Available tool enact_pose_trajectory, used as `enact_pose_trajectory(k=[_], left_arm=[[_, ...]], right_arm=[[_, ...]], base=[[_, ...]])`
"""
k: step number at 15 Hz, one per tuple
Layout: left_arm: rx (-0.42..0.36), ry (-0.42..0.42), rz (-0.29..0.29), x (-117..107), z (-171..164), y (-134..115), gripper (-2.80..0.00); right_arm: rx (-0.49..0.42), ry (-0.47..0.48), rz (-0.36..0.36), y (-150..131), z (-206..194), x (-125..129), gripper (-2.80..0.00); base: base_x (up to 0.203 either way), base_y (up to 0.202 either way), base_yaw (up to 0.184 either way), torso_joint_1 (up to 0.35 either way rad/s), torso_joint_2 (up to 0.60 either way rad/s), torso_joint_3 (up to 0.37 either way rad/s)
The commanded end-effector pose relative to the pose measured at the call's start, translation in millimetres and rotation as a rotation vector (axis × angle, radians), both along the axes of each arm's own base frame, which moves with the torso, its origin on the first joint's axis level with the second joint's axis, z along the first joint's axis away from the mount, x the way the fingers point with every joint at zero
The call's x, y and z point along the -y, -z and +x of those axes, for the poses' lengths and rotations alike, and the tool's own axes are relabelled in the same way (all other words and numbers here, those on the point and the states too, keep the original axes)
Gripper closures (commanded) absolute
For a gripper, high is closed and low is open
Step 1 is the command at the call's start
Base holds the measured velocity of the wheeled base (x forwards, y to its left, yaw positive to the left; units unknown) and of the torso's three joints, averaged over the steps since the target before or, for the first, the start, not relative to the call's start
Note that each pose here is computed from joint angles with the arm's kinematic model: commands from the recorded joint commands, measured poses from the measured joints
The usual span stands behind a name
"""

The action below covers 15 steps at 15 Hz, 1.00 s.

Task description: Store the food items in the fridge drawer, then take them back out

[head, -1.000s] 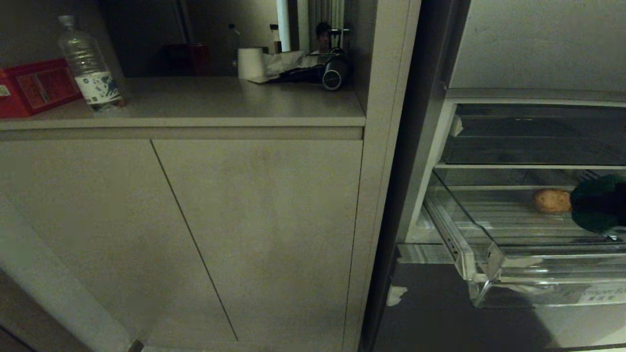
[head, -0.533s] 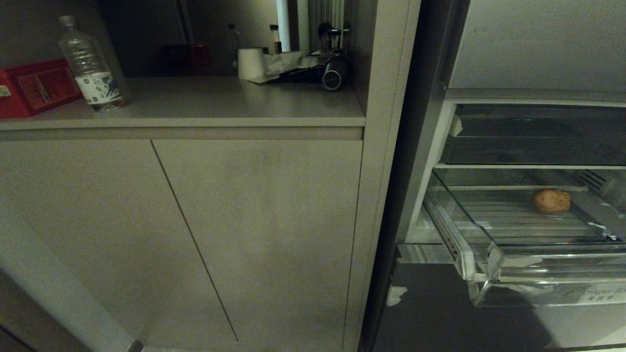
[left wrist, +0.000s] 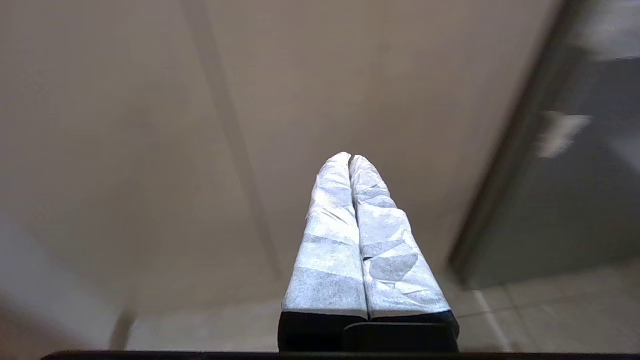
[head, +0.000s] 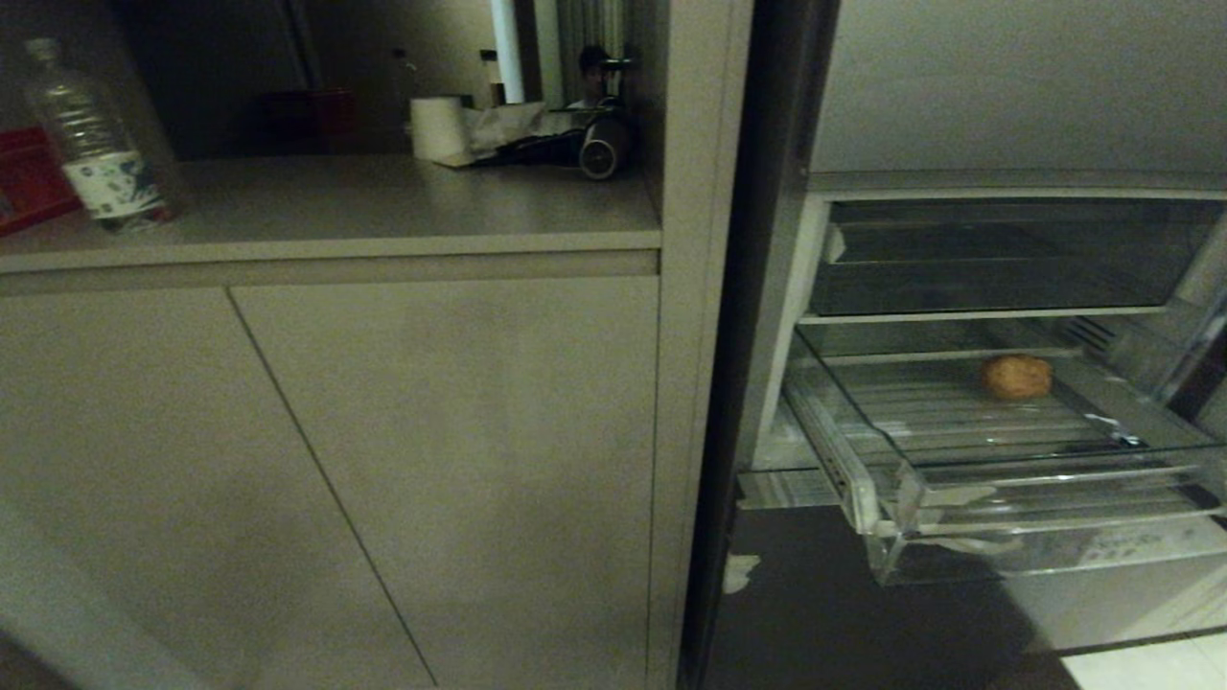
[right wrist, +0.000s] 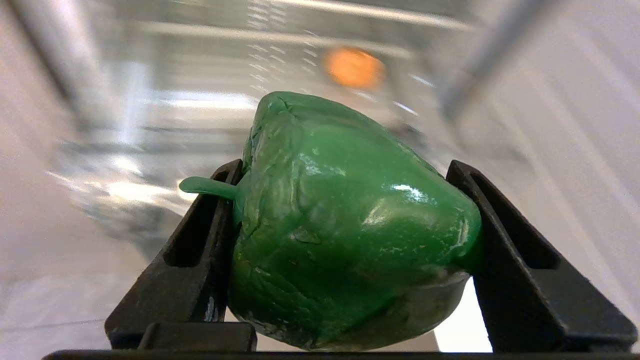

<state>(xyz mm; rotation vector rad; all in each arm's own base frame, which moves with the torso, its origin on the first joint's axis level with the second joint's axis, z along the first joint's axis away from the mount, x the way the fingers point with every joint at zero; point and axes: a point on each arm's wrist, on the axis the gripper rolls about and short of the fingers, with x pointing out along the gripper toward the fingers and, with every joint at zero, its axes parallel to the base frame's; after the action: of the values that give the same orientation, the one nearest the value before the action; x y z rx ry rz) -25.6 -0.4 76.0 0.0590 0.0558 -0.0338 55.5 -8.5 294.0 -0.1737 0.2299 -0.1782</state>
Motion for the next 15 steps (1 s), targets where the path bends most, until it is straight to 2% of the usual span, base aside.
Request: enact_pose_trajectory(k=[1,6,10,11,13,15], left_arm=[[-0.001,0.0,0.0,0.0,0.1,-0.1,0.0],[-0.001,0.0,0.0,0.0,0.1,-0.1,0.0],[-0.001,0.0,0.0,0.0,0.1,-0.1,0.0],[-0.001,0.0,0.0,0.0,0.1,-0.1,0.0],[-0.001,0.0,0.0,0.0,0.1,-0.1,0.0],[-0.001,0.0,0.0,0.0,0.1,-0.1,0.0]], right_arm=[[0.002,0.001,-0.002,-0.1,-1.4,-0.1,0.0],[0.029,0.011,-0.006,1.9,-12.7,-1.2,0.0],[0.051,0.075,0.0,9.5,-26.1,-1.5,0.0],[0.06,0.138,0.004,8.5,-27.4,-0.3,0.0],[0.079,0.354,0.032,1.4,-18.7,5.8,0.0],[0.127,0.494,0.156,-3.1,-2.2,11.0,0.0]], base=[[0.0,0.008,-0.177,0.007,0.0,0.007],[0.001,0.01,-0.177,0.003,0.0,0.003],[-0.002,0.006,-0.152,0.001,0.0,0.002],[-0.002,0.0,-0.065,0.0,0.0,0.0],[0.0,0.0,0.0,0.0,0.0,0.0],[0.0,0.0,0.0,0.0,0.0,0.0]])
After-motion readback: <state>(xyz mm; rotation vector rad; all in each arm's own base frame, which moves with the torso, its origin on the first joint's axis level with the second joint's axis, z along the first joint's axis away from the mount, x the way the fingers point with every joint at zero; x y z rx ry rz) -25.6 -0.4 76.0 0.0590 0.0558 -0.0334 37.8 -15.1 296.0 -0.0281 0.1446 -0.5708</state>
